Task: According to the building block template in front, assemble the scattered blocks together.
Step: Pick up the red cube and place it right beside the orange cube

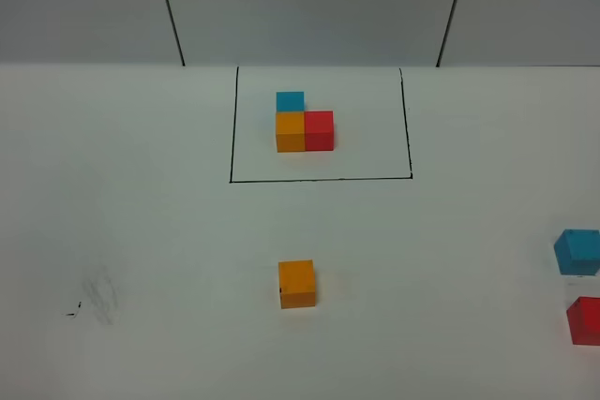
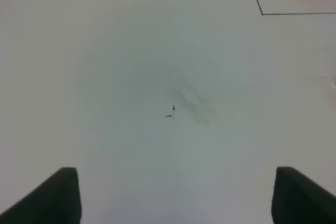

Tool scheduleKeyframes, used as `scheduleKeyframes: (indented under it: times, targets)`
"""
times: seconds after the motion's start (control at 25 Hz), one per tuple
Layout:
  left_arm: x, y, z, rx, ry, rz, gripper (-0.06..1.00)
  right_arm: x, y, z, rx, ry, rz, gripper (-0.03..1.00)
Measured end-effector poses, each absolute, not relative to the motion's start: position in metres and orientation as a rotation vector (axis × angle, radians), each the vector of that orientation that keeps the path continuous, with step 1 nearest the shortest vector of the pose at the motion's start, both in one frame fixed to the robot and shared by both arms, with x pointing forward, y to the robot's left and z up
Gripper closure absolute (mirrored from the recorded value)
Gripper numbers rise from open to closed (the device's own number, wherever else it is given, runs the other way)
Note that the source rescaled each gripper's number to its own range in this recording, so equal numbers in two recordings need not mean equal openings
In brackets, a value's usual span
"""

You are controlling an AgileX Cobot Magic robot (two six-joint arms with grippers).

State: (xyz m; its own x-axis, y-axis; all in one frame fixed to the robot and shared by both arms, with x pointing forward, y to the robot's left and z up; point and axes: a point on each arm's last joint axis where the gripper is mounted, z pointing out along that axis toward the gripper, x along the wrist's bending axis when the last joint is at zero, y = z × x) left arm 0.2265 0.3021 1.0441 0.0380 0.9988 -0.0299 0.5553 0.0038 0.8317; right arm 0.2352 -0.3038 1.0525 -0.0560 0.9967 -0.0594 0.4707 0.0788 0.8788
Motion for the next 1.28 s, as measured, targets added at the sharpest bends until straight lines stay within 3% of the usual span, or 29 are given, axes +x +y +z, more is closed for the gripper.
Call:
scheduleKeyframes:
  times: [1.28]
  targets:
    - [0.2264, 0.3017, 1.0443, 1.579, 1.671, 0.871, 0.31, 0.2366, -0.3052, 1.0526, 1.491, 1.623, 0.890, 0.30]
